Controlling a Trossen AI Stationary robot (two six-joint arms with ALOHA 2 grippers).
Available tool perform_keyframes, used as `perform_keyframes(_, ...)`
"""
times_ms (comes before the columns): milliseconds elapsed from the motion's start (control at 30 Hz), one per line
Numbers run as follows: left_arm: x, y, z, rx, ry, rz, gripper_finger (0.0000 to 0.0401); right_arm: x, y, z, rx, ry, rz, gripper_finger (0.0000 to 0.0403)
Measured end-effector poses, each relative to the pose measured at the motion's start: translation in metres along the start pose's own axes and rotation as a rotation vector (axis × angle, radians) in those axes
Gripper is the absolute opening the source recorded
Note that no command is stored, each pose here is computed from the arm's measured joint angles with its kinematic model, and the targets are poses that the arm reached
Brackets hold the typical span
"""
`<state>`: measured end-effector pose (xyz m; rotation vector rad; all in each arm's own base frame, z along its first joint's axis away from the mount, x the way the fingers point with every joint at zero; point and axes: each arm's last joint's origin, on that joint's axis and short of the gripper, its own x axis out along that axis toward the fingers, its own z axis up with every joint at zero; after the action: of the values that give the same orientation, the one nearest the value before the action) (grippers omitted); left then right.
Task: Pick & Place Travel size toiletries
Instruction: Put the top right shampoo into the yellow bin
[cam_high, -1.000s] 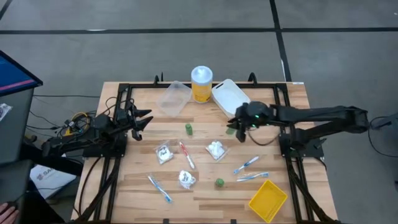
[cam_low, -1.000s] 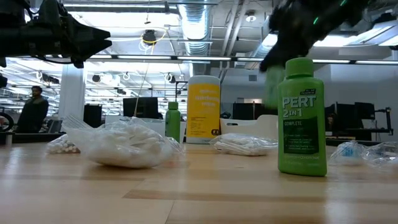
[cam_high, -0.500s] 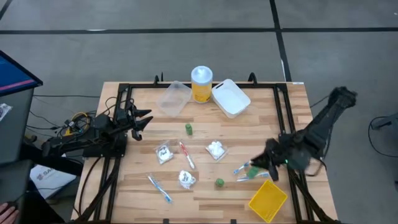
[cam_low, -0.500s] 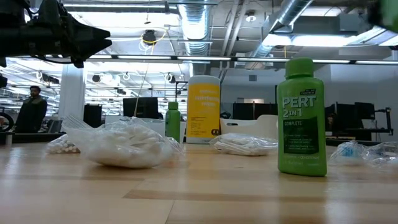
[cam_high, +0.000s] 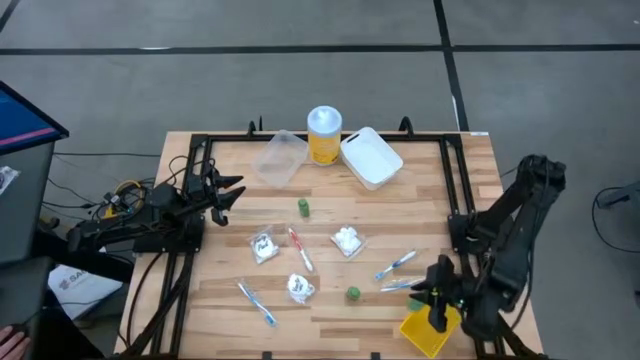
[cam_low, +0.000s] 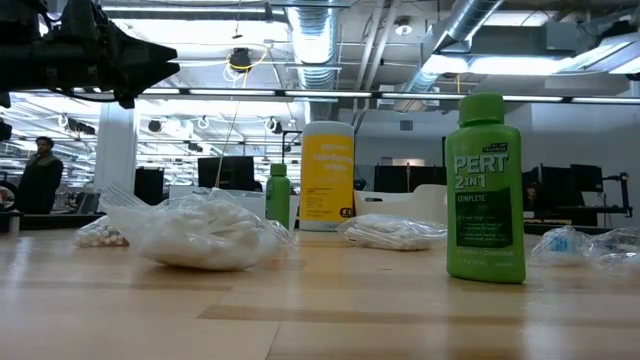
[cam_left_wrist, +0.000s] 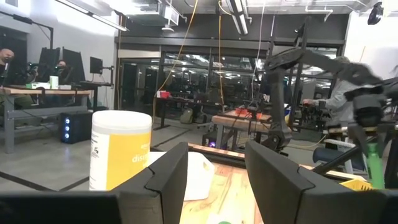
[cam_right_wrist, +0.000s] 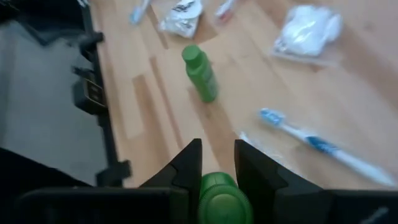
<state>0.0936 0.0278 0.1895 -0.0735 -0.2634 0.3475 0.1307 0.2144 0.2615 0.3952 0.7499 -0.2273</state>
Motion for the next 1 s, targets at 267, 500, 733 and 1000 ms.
perform_keyframes(267,0.0,0.0,0.0,0.0,-0.002,0.0,0.0154,-0.016,0.032,-0.013,-0.097,0.043,-0.156,0.0072)
perform_keyframes(500,0.0,0.0,0.001,-0.001,-0.006,-0.001,0.0154,0.0,0.038,-0.058,-0.032,0.021,-0.286,0.0072)
perform_keyframes(733,0.0,0.0,0.001,-0.001,-0.01,-0.001,0.0154,0.017,0.04,-0.079,-0.051,0.021,-0.368,0.0072)
perform_keyframes(1000,0.0,0.0,0.001,-0.002,-0.015,-0.001,0.0154,0.032,0.04,-0.096,-0.096,0.044,-0.433,0.0072)
